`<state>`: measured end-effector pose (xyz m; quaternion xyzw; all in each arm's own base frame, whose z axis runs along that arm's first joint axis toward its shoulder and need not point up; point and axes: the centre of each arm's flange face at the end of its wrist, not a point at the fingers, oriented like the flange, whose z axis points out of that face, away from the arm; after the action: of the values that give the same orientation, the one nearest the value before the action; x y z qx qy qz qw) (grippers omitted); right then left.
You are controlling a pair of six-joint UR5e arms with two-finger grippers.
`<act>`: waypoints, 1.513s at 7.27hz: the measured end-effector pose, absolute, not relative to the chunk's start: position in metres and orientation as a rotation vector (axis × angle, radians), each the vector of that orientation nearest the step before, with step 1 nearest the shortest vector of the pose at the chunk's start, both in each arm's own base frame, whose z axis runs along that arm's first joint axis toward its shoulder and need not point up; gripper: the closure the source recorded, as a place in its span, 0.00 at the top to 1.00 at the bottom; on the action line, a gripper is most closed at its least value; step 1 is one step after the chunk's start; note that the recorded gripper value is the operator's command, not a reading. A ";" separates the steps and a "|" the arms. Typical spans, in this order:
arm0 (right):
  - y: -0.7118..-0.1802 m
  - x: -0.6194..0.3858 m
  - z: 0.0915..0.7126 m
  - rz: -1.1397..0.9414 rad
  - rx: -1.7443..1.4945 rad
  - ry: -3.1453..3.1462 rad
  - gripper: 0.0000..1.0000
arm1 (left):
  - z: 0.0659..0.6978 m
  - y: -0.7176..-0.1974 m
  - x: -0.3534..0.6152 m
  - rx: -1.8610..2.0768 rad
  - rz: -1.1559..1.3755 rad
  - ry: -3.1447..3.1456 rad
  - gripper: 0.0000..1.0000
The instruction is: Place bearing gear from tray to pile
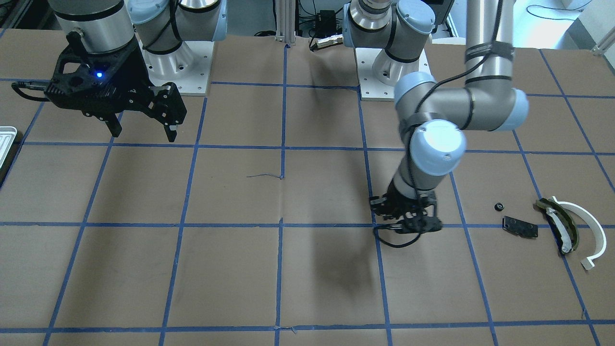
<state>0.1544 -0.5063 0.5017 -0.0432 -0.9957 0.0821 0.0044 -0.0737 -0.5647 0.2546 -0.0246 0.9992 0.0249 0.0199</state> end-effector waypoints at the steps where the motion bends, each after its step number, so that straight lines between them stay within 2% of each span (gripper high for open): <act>1: -0.510 0.155 0.503 0.258 -0.135 -3.121 1.00 | 0.256 -0.550 0.005 -0.037 0.104 3.109 0.00; 3: -0.516 0.155 0.504 0.247 -0.137 -3.123 1.00 | 0.233 -0.519 0.119 -0.017 0.139 3.151 0.00; 4: -0.517 0.155 0.504 0.226 -0.136 -3.122 1.00 | 0.225 -0.514 0.145 -0.015 0.119 3.175 0.00; 11: -0.514 0.156 0.502 0.207 -0.114 -3.124 1.00 | 0.197 -0.521 0.173 -0.016 0.063 3.176 0.00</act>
<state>0.1563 -0.5140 0.5021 -0.0364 -0.9971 0.0662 0.0042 0.1725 -0.5205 0.1965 -0.0050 0.9996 0.0197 -0.0176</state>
